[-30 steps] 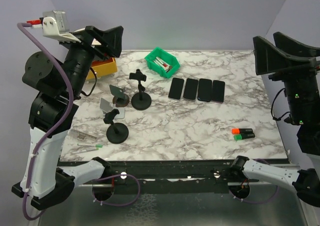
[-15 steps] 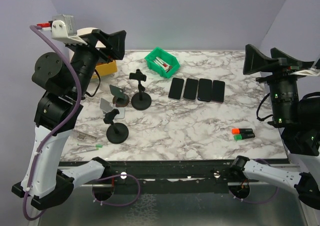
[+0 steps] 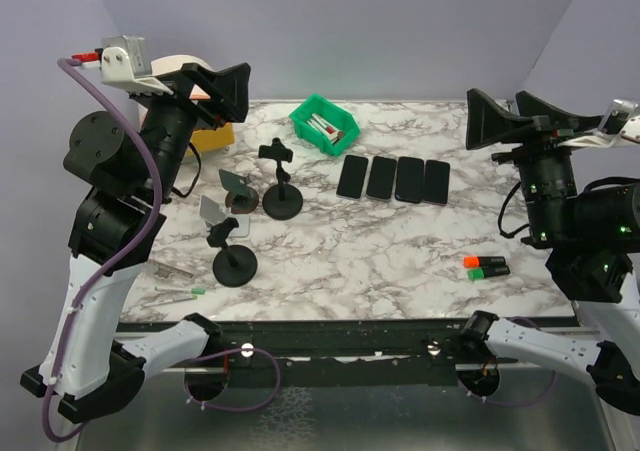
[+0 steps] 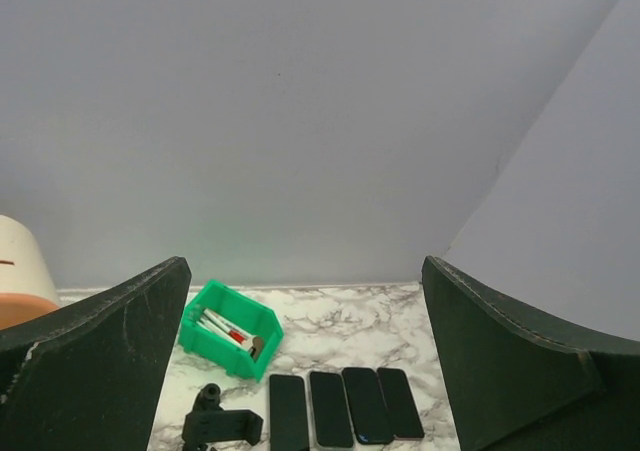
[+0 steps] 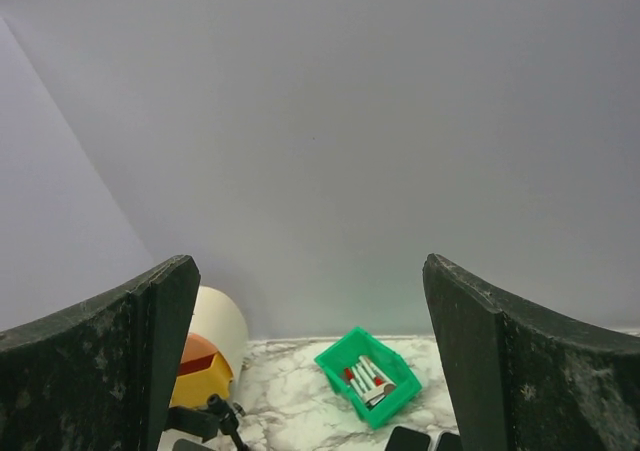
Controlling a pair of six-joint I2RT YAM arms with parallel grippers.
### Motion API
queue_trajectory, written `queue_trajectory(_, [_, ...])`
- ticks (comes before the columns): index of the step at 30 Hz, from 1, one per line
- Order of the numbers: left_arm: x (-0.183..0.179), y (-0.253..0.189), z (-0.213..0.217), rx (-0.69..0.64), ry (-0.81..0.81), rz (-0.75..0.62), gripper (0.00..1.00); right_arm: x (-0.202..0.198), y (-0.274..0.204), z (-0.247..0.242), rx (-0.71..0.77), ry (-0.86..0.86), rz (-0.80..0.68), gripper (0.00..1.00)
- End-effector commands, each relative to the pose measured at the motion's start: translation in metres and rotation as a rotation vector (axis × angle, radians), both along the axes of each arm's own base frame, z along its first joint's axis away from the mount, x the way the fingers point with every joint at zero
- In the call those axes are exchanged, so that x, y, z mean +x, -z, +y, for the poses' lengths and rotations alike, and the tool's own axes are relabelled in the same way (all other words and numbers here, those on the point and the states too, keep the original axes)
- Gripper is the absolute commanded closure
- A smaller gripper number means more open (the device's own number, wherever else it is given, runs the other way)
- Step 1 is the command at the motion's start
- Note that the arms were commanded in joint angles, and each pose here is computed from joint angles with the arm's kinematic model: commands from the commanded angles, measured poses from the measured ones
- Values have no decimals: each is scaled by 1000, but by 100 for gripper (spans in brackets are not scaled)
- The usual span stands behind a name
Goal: Remove the phone from the phone stand
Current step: Reset both arms
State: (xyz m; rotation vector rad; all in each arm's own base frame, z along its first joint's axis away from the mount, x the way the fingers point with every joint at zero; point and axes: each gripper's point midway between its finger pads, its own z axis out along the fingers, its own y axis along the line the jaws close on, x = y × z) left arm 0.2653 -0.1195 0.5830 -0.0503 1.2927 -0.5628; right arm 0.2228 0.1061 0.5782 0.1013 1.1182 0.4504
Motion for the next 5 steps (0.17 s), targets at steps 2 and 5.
queue_trajectory(2, [-2, 0, 5, -7, -21, -9, 1, -6, -1, 6, 12, -47, -43, 0])
queue_trajectory(5, [0, 3, 4, -11, -26, 2, 1, -5, 0, 6, 9, -44, -38, 0])
